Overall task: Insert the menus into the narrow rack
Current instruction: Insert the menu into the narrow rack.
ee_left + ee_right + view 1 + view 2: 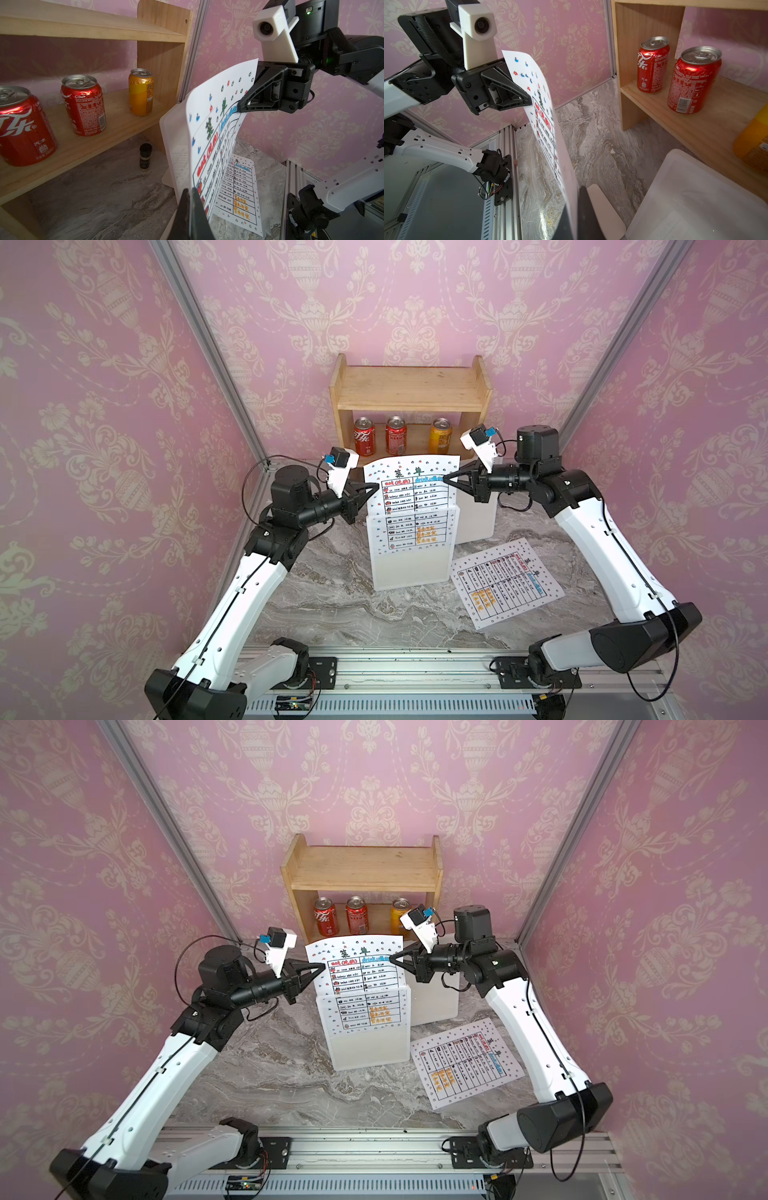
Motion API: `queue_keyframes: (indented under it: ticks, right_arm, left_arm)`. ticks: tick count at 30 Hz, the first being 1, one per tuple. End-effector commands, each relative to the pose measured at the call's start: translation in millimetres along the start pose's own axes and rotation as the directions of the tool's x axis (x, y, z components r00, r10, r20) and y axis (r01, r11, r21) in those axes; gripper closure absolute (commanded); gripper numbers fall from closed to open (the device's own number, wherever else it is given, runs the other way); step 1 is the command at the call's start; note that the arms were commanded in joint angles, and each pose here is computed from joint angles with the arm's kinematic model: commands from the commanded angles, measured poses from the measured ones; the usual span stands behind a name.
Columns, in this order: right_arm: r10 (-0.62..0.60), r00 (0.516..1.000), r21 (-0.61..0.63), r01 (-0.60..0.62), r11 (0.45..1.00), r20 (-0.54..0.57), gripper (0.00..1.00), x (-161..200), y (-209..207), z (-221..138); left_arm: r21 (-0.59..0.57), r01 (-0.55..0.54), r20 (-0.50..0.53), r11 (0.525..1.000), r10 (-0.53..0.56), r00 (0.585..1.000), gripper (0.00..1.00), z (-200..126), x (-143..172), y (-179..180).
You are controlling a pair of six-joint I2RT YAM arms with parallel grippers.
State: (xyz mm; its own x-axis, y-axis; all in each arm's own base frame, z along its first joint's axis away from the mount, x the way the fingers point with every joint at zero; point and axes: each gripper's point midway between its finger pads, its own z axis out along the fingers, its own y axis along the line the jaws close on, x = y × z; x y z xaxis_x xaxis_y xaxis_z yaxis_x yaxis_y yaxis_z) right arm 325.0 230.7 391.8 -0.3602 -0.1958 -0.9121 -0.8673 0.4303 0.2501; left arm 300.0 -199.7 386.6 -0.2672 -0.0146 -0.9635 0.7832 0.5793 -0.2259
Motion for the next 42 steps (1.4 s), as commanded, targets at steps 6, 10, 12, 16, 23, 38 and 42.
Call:
queue_keyframes:
  ticks: [6, 10, 12, 16, 23, 38, 42]
  right_arm:
    - [0.005, 1.0, 0.013, -0.005, 1.0, 0.019, 0.97, 2.4, 3.7, -4.6]
    - [0.014, 1.0, 0.014, -0.014, 1.0, 0.021, 0.97, 6.8, 3.9, -4.3]
    - [0.017, 1.0, 0.019, -0.017, 1.0, 0.022, 0.97, 8.7, 3.3, -4.4]
    - [0.007, 1.0, 0.025, -0.008, 1.0, 0.026, 0.95, 4.9, 4.9, -6.6]
    - [-0.025, 0.999, 0.028, 0.024, 0.999, 0.033, 0.83, -14.4, 5.4, -8.9]
    - [-0.02, 1.0, 0.033, 0.02, 0.999, 0.004, 0.96, -5.2, 2.9, -4.7]
    - [-0.018, 1.0, 0.032, 0.018, 0.999, 0.002, 0.96, -3.2, 3.1, -4.7]
  left_arm:
    - [0.022, 0.047, 0.0, 0.999, -0.047, 0.999, 0.98, -1.7, 10.6, -3.2]
    - [0.027, 0.059, 0.0, 0.998, -0.059, 0.998, 0.98, -2.0, 15.2, -4.1]
    - [0.024, 0.063, -0.001, 0.998, -0.063, 0.998, 0.94, -3.0, 17.0, -3.8]
    - [0.017, 0.044, 0.004, 0.999, -0.044, 0.999, 0.75, -4.2, 11.6, -4.1]
    - [0.014, -0.018, 0.021, 1.0, 0.017, 1.0, 0.66, -2.6, -17.6, -5.5]
    - [0.026, -0.001, 0.001, 1.0, 0.001, 1.0, 0.98, 0.3, -10.5, -4.9]
    - [0.023, 0.002, -0.001, 1.0, -0.002, 1.0, 0.99, -1.0, -7.7, -5.1]
